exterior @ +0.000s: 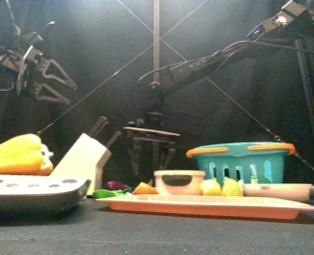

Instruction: Grab rice

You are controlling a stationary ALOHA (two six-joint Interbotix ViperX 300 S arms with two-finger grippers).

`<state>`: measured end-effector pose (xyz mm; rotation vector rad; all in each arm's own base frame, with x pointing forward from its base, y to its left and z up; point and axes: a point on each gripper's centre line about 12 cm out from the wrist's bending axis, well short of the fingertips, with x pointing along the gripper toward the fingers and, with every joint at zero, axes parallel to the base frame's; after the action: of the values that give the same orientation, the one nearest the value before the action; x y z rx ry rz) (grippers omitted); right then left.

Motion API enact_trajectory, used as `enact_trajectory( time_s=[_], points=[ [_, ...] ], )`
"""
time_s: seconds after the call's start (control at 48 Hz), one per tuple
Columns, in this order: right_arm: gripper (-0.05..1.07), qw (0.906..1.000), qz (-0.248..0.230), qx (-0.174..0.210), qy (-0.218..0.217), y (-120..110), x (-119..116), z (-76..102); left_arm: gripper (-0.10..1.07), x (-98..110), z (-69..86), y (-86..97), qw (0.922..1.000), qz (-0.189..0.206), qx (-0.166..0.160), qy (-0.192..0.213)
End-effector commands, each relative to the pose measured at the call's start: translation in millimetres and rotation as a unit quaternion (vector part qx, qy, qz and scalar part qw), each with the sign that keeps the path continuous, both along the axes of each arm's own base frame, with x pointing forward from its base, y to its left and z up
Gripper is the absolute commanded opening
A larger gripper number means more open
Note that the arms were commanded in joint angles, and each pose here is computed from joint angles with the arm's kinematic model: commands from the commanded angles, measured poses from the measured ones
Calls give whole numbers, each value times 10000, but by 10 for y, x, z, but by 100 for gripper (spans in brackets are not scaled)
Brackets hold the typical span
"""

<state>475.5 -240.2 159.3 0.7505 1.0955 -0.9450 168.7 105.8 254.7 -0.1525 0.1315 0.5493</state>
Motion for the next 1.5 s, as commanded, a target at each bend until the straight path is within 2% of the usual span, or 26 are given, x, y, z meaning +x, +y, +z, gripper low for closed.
enact_trajectory(
  time_s=[0.0,0.333,0.5,0.875,1.479],
  points=[
    [104,9995,-34,-73,-303,-23,5,241,102,15,49,7,10000,-12,48,-49],
    [104,9999,20,58,-147,89,-1,73,102,16,55,8,10000,-12,52,-56],
    [104,9995,64,51,-309,115,55,66,103,15,49,7,10000,-12,48,-49],
    [104,9993,62,242,-291,188,58,-41,103,14,47,8,10000,-7,38,-47],
    [104,9986,158,330,-376,333,151,-101,102,15,49,7,10000,-12,48,-49]
  ],
)
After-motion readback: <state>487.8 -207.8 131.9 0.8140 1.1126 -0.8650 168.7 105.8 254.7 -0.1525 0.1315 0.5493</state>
